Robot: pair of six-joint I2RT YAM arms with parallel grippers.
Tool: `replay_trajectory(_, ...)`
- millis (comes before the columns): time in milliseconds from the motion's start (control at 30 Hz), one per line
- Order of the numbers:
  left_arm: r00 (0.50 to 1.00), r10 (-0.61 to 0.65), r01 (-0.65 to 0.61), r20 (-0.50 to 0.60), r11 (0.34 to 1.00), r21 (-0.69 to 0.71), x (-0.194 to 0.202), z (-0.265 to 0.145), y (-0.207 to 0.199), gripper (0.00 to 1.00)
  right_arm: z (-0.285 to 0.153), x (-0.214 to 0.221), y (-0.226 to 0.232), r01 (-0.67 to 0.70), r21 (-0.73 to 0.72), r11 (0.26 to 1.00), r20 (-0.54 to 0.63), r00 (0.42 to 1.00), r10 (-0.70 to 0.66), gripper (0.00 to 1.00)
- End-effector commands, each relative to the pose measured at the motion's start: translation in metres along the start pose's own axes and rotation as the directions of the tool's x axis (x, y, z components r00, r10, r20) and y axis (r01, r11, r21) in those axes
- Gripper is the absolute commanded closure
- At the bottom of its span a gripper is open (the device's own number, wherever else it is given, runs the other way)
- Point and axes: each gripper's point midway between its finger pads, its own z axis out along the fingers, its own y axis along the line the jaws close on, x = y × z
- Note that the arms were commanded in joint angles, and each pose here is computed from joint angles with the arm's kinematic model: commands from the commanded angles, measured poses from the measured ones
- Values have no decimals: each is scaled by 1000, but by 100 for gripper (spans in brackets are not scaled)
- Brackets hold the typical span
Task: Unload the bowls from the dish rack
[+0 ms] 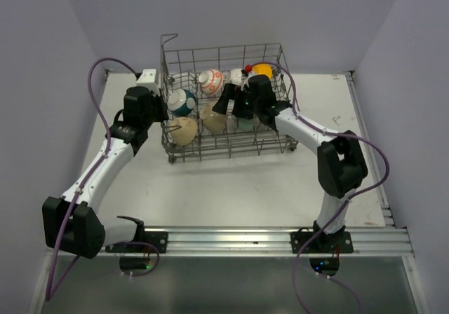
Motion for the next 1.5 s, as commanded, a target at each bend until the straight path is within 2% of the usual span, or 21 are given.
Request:
replay_trajectory(0,985,111,-91,-131,984,152,44,-11,-31,100,6,-14,25,-2,-50,999,47,999,4,2)
replay_trajectory(300,985,118,-96,-126,981,168,48,-13,-33,100,13,6,14,-16,49,999,17,1000,15,2)
replay_trajectory(567,987,121,-100,-102,978,182,44,-18,-35,100,21,15,18,-10,81,997,-1,1000,10,2)
replay_trajectory(767,987,121,-98,-107,975,198,46,-17,-37,100,21,16,25,-26,25,999,23,999,25,4)
replay_trajectory(1033,985,126,-101,-119,975,198,48,-16,-38,100,10,8,51,-17,-126,992,91,995,29,10)
replay_trajectory(1300,984,128,-101,-125,974,202,49,-14,-39,100,-4,-2,79,-11,-276,961,142,988,53,16)
replay_trajectory(1467,983,126,-97,-130,973,210,50,-14,-41,100,-6,-2,94,-14,-357,934,129,990,64,20)
